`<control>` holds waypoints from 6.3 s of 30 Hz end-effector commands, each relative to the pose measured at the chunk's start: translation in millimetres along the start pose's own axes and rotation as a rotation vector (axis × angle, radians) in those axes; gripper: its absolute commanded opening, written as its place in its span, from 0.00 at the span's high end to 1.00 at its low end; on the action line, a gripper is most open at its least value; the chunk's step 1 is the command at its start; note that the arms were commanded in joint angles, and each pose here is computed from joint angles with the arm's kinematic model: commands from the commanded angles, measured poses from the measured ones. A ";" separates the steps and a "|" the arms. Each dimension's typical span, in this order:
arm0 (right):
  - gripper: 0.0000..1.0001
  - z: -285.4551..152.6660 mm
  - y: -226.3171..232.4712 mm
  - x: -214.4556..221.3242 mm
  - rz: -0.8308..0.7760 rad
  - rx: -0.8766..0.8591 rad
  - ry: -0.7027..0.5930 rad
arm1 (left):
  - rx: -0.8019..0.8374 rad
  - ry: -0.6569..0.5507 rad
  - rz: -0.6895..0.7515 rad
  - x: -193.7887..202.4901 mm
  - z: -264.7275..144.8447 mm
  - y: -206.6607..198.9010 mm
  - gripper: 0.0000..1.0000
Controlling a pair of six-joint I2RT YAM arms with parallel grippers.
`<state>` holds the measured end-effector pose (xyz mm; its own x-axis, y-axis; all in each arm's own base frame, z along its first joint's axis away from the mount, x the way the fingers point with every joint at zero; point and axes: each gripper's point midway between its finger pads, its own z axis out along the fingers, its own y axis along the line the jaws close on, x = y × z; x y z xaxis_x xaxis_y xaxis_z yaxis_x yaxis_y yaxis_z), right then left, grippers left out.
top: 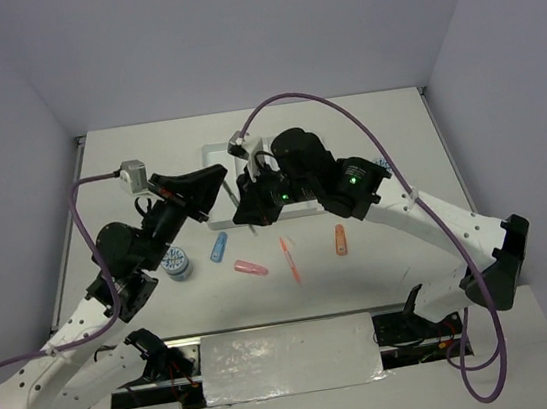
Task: Sort the stationery into containers
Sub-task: Close the pen cap on the pen, then place the pen in the storage box, then pick up the pen from the center of the board, then pick up the pen cap from the center of the board.
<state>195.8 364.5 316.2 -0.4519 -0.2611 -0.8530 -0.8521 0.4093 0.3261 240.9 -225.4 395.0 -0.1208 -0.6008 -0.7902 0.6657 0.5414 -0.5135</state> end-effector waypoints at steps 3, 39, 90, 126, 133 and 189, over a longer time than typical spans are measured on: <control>1.00 -59.8 21.7 -156.7 -0.168 -0.013 -0.625 | 0.033 0.529 0.018 107.3 -46.3 -3.5 1.00; 0.91 -42.2 -377.8 126.2 0.492 1.047 0.234 | -0.644 0.475 0.363 -0.4 -163.1 87.4 0.01; 0.55 55.4 -150.5 265.1 0.311 0.739 0.485 | -0.791 0.500 0.340 32.9 -165.4 121.8 0.01; 1.00 -162.7 -140.1 183.4 0.509 1.001 -0.069 | -1.021 0.627 -0.203 214.8 -41.3 112.1 0.07; 1.00 -178.2 -137.8 176.4 0.480 0.980 -0.094 | -1.160 0.643 -0.178 265.5 -8.0 113.9 0.19; 1.00 -118.4 -96.1 176.6 0.391 0.523 -0.169 | -1.054 0.682 -0.150 262.5 -1.7 113.2 1.00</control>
<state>168.2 146.8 174.0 -0.6453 0.0967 -0.7578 -0.2520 0.9095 0.3307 270.6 -322.6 40.1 -0.7969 -0.3955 -0.4567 -0.3395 0.9184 -0.2030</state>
